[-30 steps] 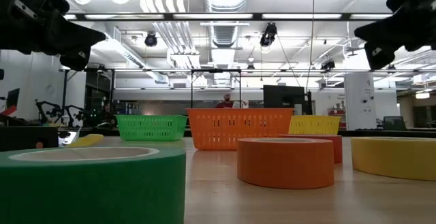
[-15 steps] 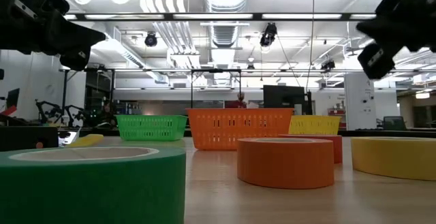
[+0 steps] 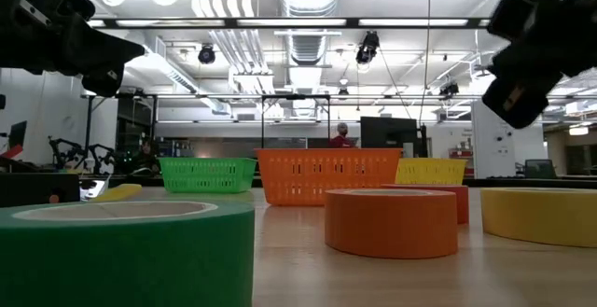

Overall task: Pick and place Stapler, Stapler remover, tape
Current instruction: Put the yellow tape into the yellow bin

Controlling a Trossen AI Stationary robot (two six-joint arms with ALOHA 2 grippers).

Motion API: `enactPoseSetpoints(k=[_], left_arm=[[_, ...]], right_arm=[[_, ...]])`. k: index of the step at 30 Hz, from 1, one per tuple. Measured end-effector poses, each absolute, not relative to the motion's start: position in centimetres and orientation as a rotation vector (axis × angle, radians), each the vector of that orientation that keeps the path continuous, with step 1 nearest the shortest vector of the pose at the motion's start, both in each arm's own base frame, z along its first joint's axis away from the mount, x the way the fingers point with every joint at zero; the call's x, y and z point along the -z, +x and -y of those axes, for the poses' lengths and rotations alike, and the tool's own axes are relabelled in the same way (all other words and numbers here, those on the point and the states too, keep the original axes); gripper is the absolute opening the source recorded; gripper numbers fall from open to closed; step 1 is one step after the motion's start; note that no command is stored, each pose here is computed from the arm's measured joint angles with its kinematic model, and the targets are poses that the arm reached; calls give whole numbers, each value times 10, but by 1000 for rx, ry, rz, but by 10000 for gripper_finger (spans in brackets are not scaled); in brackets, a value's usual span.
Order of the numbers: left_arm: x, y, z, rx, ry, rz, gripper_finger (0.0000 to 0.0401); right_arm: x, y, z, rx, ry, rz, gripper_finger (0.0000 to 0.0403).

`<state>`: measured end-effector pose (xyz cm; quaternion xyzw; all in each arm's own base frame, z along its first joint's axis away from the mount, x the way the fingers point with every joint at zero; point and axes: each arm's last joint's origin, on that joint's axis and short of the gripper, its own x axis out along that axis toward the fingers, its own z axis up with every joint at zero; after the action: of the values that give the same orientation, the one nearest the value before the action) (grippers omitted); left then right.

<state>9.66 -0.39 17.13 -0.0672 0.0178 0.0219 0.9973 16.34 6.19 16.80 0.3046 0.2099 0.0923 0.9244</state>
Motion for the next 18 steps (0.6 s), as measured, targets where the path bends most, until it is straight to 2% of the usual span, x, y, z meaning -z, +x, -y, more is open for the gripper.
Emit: enactPoseSetpoints(k=[3,12,18], left_arm=[[-171,97,4,-44,-135,-36,10],[-171,97,4,-44,-135,-35,10],[-171,97,4,-44,-135,-35,10]], right_arm=[[-174,183,-77,-180,585,-550,63],[-167,232,-108,25,503,-1007,131],[-167,259,-133,26,465,-1082,159]])
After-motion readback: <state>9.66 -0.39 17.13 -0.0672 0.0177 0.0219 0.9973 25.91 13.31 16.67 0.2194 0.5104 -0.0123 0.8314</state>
